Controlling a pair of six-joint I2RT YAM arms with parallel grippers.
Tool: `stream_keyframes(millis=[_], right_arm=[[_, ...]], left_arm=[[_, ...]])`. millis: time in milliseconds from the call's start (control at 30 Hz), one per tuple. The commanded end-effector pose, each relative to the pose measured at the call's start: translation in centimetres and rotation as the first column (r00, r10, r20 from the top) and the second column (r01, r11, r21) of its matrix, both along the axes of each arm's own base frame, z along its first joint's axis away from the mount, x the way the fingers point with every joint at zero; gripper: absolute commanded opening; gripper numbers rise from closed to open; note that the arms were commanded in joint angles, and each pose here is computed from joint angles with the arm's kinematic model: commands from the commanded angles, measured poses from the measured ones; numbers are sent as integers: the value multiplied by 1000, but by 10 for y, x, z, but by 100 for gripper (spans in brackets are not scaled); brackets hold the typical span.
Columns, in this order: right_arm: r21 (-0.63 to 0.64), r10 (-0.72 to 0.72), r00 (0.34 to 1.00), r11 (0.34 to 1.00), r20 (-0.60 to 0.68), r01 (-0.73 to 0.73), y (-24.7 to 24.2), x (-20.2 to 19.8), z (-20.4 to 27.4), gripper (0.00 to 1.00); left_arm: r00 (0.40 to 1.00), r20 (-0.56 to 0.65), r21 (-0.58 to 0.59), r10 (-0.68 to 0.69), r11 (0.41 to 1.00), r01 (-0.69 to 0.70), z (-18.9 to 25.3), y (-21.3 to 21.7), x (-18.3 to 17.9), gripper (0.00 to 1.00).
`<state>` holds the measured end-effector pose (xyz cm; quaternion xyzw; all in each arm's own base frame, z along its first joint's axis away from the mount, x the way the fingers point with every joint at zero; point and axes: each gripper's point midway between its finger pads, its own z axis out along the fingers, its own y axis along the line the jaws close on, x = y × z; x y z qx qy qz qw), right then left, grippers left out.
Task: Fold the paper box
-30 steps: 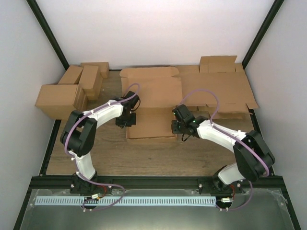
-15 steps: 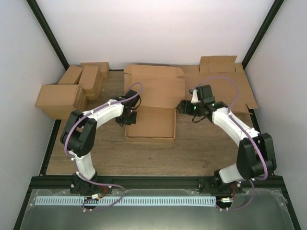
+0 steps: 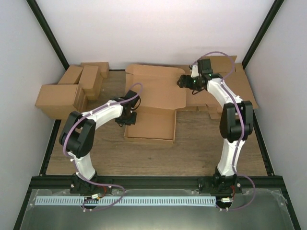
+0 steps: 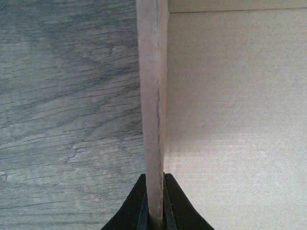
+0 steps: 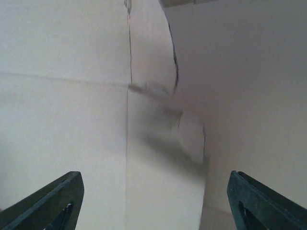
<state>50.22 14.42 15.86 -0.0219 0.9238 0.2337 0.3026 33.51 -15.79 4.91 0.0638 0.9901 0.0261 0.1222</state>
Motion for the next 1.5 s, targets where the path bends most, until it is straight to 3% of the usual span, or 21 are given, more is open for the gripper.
stream_keyframes(millis=[0,167,433,533,667,800,900,1067,1333,1467], right_arm=[[-27,46,999,999,-3,-46,2,22,-1,83],[-24,44,999,999,-26,-44,5,40,-9,72],[64,95,995,994,-19,-93,20,27,10,36],[29,69,998,997,-1,-69,18,18,19,30],[-28,36,999,999,26,-36,23,10,30,8],[-119,-10,996,993,86,20,36,4,44,1],[-181,-49,983,980,179,82,45,1,60,1],[-250,-90,956,954,281,163,43,-3,63,1],[-263,-110,920,939,377,220,26,-11,64,1],[-256,-96,900,941,424,221,25,-14,70,1]], left_arm=[[999,41,-18,-22,1000,22,10,-3,2,4],[999,42,-18,-21,1000,22,10,-3,1,4],[1000,31,-18,2,1000,-2,9,-2,1,4],[1000,-6,-19,21,1000,-21,3,-4,0,4],[999,-16,-56,39,998,-40,1,-11,1,4],[998,-39,-136,56,989,-60,1,-27,1,4],[996,-58,-204,73,975,-83,0,-40,3,7],[993,-61,-266,102,957,-114,8,-51,7,43],[989,17,-302,149,943,-137,50,-44,8,83],[985,34,-310,169,939,-150,73,-35,1,96]])
